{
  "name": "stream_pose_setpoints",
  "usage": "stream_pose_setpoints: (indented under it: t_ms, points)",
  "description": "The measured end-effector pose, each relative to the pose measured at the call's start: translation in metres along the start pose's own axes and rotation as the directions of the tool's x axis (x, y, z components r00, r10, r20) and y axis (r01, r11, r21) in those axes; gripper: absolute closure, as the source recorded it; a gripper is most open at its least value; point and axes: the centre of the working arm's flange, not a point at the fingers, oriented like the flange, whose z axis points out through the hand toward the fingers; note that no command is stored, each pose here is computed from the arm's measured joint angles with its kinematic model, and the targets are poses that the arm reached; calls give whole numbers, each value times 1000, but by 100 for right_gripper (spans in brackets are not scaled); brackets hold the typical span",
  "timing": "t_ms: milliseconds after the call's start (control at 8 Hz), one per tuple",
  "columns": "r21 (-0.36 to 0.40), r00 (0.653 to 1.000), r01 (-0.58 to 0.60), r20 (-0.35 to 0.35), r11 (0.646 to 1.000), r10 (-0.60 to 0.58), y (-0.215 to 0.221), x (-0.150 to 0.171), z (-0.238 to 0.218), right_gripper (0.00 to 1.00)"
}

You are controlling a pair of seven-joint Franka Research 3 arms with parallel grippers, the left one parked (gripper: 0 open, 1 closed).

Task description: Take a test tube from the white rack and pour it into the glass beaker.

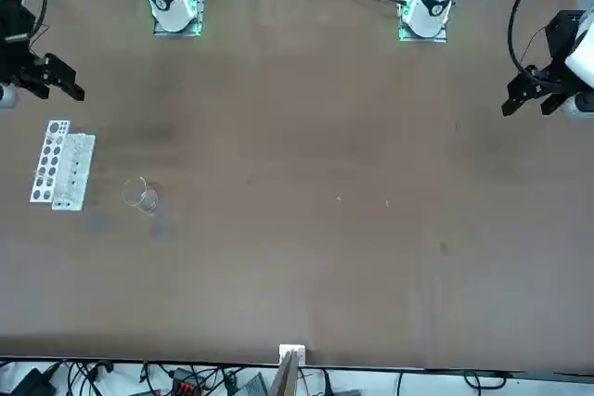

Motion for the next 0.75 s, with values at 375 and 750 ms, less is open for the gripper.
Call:
stream_pose_setpoints:
  t_ms: [375,750]
  points:
    - [-23,993,-17,119,1000,19,12,-13,10,0]
    - [-149,921,-278,240,949,307,51,-19,36,0]
